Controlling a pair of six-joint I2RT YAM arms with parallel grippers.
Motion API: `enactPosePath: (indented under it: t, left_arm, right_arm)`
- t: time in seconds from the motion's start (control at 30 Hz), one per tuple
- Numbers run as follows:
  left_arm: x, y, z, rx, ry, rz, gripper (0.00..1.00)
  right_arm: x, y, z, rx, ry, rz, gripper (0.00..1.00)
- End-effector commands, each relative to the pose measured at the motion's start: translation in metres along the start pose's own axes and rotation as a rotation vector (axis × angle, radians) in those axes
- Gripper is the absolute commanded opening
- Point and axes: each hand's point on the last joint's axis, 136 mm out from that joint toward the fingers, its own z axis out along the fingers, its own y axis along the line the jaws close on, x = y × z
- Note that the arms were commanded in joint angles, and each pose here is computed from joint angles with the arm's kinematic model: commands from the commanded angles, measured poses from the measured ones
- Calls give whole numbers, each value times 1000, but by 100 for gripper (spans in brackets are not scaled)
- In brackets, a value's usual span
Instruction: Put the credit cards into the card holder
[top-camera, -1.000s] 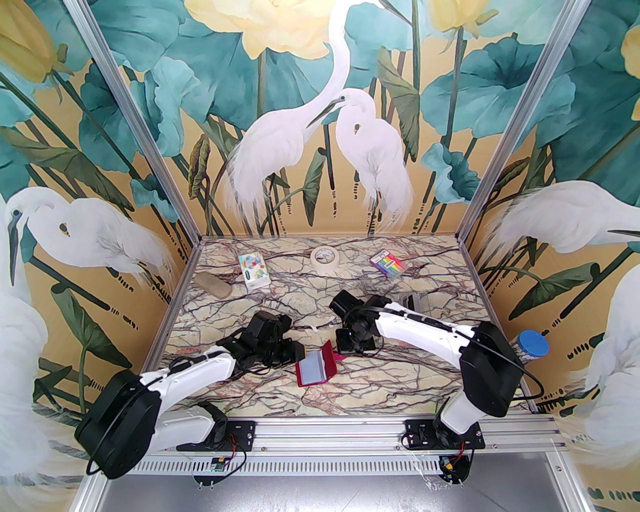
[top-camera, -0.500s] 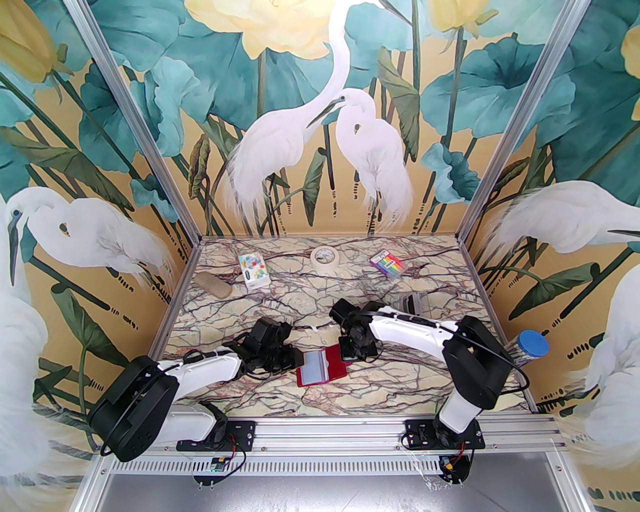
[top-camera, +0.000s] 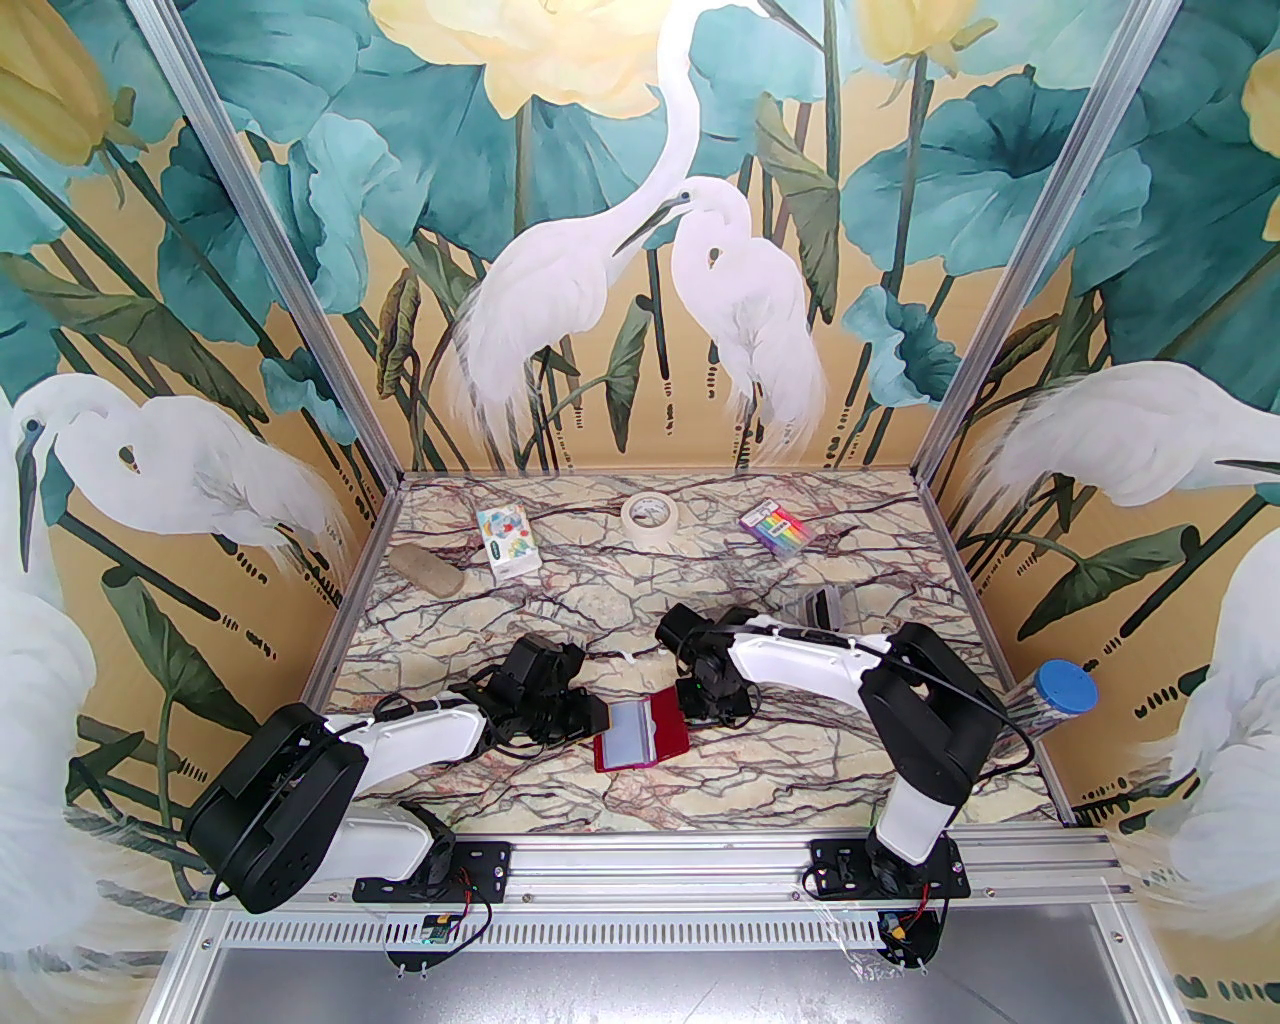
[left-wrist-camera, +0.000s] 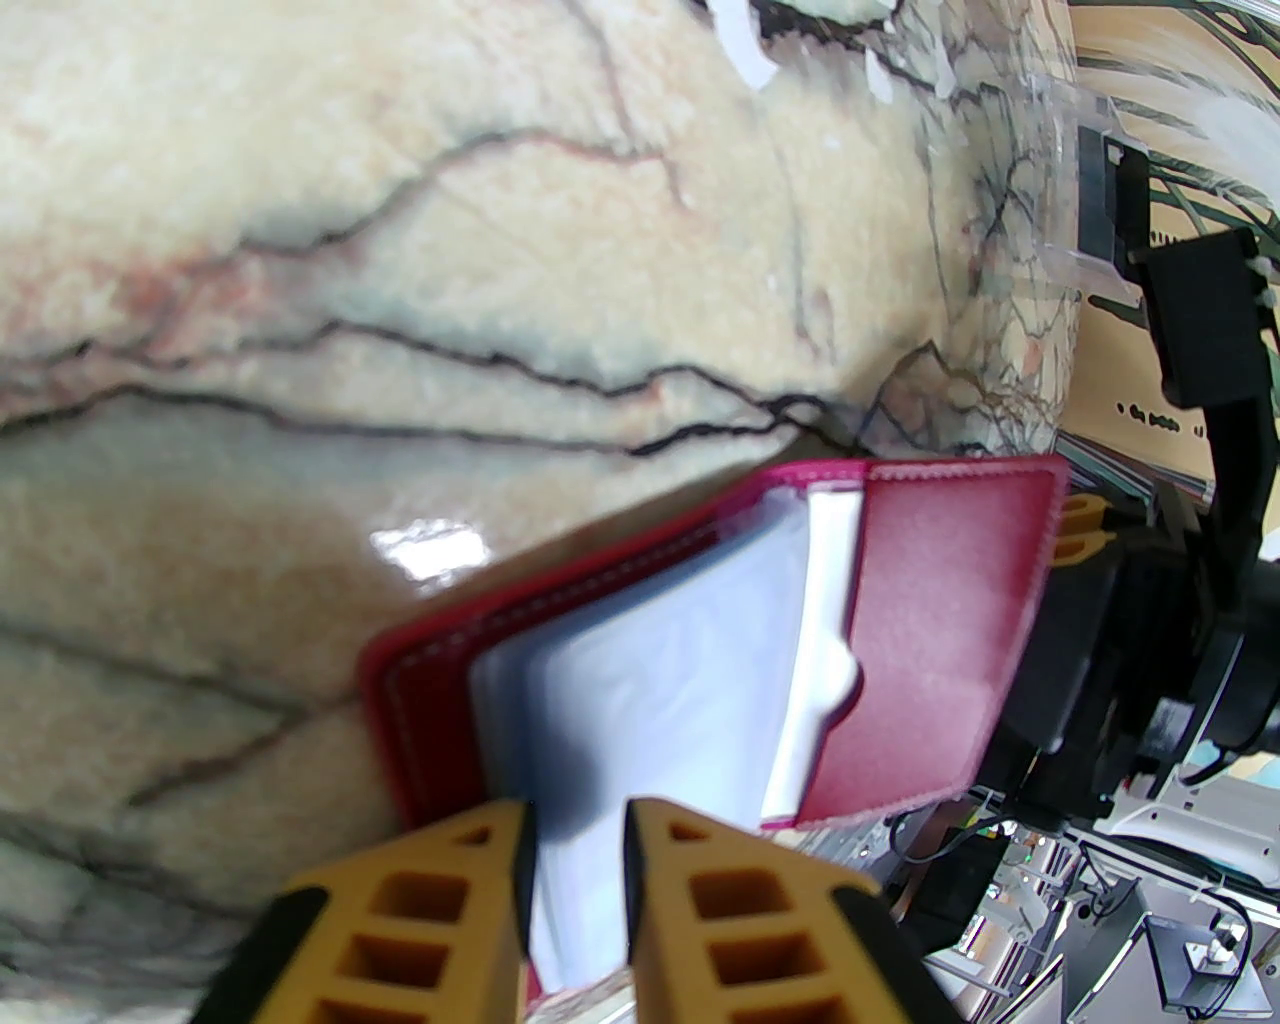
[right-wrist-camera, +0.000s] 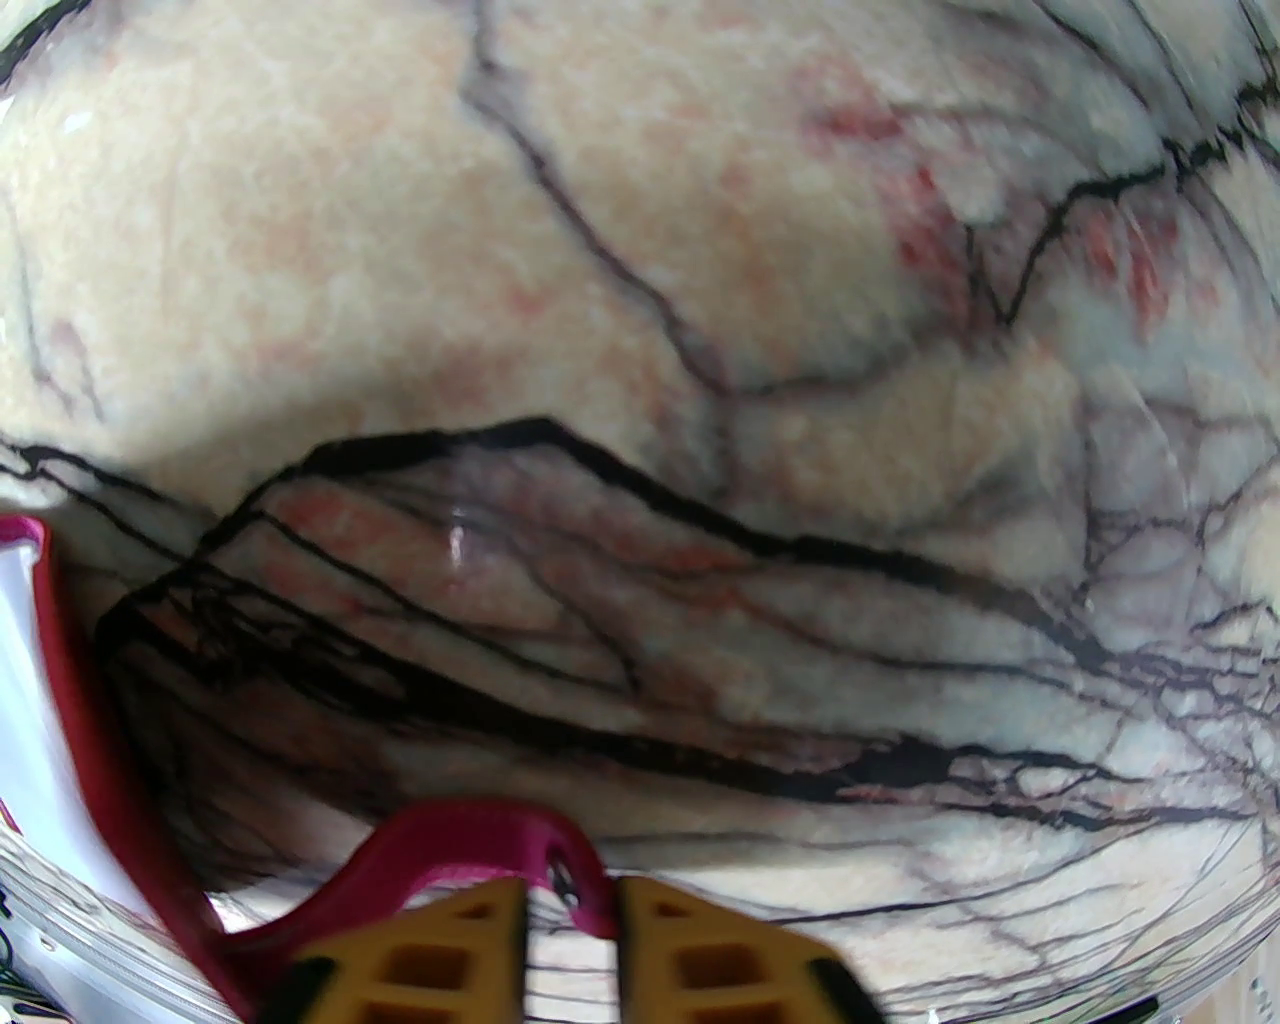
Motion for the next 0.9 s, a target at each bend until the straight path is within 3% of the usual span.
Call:
enactPosePath:
  t: [0.0,0.17,0.4,0.6,0.87]
  left_arm:
    - [0,5,2,-20,-3,-1,22]
    - [0,6,3,-23,-4,2,22]
    - [0,6,2,-28,-3,6,22]
    - [1,7,1,-33,-5,8,21]
    - [0,7,1,-36,-8,8,21]
  right_arm:
    - [-11,5,-28,-9,-60,-15,35]
    - [-24,19,-70,-56,-138,-30,46]
    - [-29,54,-95,-199,-145,-35,47]
    - [-26,76,-96,-274,-117,-59,34]
    - [-15,64,-49,-197,-38,-45,20]
